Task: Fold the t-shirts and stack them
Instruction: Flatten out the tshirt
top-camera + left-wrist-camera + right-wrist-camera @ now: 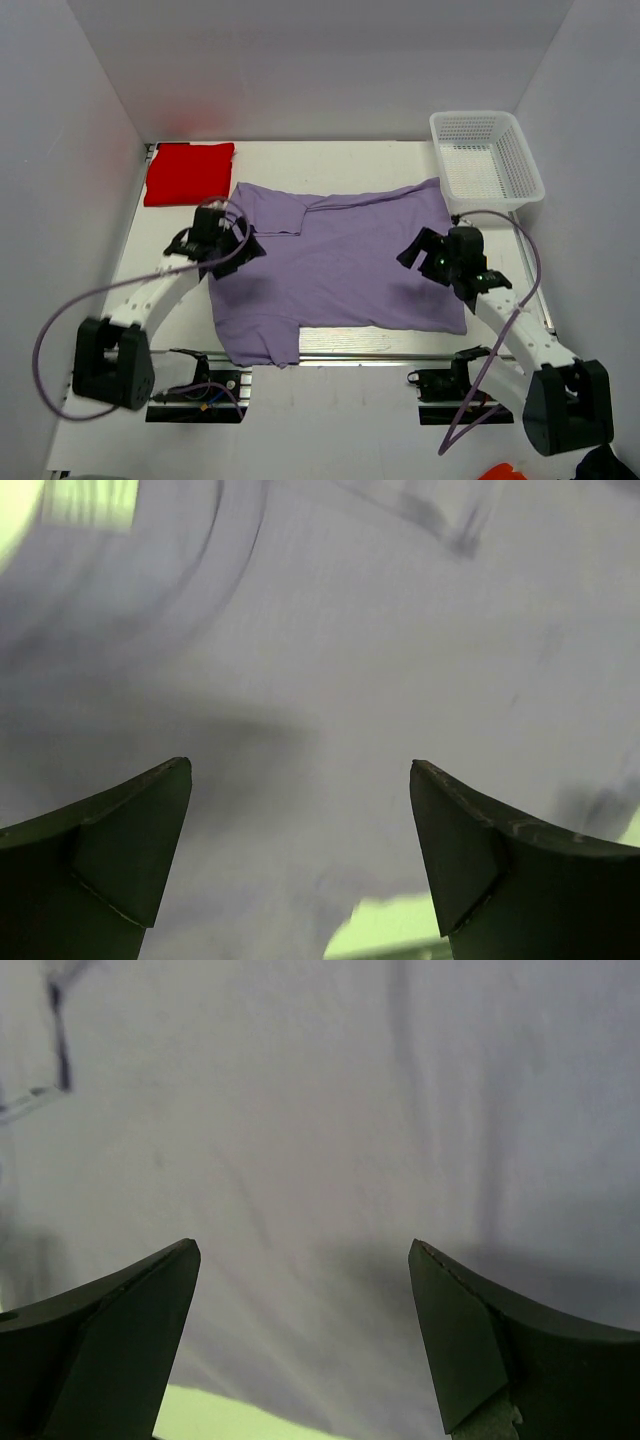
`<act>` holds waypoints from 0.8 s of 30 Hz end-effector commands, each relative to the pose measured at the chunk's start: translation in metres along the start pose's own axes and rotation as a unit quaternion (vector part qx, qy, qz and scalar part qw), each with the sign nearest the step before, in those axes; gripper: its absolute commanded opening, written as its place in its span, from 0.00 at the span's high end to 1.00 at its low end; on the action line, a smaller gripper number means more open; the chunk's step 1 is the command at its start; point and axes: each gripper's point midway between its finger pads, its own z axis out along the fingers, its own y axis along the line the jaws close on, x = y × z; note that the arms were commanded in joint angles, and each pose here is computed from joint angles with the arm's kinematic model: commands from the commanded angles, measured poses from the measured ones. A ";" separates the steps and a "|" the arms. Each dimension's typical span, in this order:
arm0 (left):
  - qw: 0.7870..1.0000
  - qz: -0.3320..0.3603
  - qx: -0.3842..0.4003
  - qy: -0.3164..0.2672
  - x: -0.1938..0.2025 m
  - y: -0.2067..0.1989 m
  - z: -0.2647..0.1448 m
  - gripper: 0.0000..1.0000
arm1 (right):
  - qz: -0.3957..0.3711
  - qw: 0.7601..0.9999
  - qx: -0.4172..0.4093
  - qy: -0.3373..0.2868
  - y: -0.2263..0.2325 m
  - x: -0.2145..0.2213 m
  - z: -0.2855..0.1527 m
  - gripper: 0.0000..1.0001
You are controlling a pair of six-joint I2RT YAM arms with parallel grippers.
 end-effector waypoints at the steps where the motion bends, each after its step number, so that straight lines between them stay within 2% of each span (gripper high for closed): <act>1: 0.997 0.046 -0.002 -0.060 -0.056 -0.024 0.021 0.00 | -0.039 0.997 -0.048 -0.048 0.034 -0.044 0.005 0.09; 2: 0.998 0.050 -0.019 -0.038 -0.055 -0.020 0.043 0.00 | -0.039 0.997 -0.047 -0.043 0.035 -0.044 0.008 0.09; 3: 0.997 0.062 -0.012 -0.053 -0.074 -0.030 0.048 0.04 | -0.039 0.997 -0.044 -0.040 0.035 -0.046 0.012 0.09; 9: 0.996 0.066 -0.046 -0.039 -0.101 -0.031 0.098 0.05 | -0.041 0.998 -0.027 -0.035 0.034 -0.055 0.022 0.09; 14: 0.993 0.070 -0.088 -0.035 -0.115 -0.025 0.117 0.07 | -0.042 0.999 -0.008 -0.033 0.030 -0.061 0.030 0.09; 16: 0.993 0.070 -0.091 -0.031 -0.114 -0.022 0.126 0.13 | -0.044 0.999 -0.009 -0.029 0.031 -0.062 0.034 0.09; 19: 0.994 0.070 -0.077 -0.041 -0.122 -0.030 0.136 0.31 | -0.042 0.999 -0.004 -0.019 0.030 -0.061 0.041 0.09; 20: 0.994 0.070 -0.077 -0.034 -0.120 -0.030 0.142 0.49 | -0.041 0.999 -0.003 -0.021 0.029 -0.063 0.042 0.09; 23: 0.995 0.071 -0.060 -0.048 -0.135 -0.044 0.145 0.79 | -0.043 0.999 -0.003 -0.017 0.030 -0.062 0.046 0.09; 24: 0.995 0.076 -0.052 -0.049 -0.138 -0.048 0.148 0.98 | -0.044 0.999 -0.006 -0.019 0.031 -0.063 0.046 0.09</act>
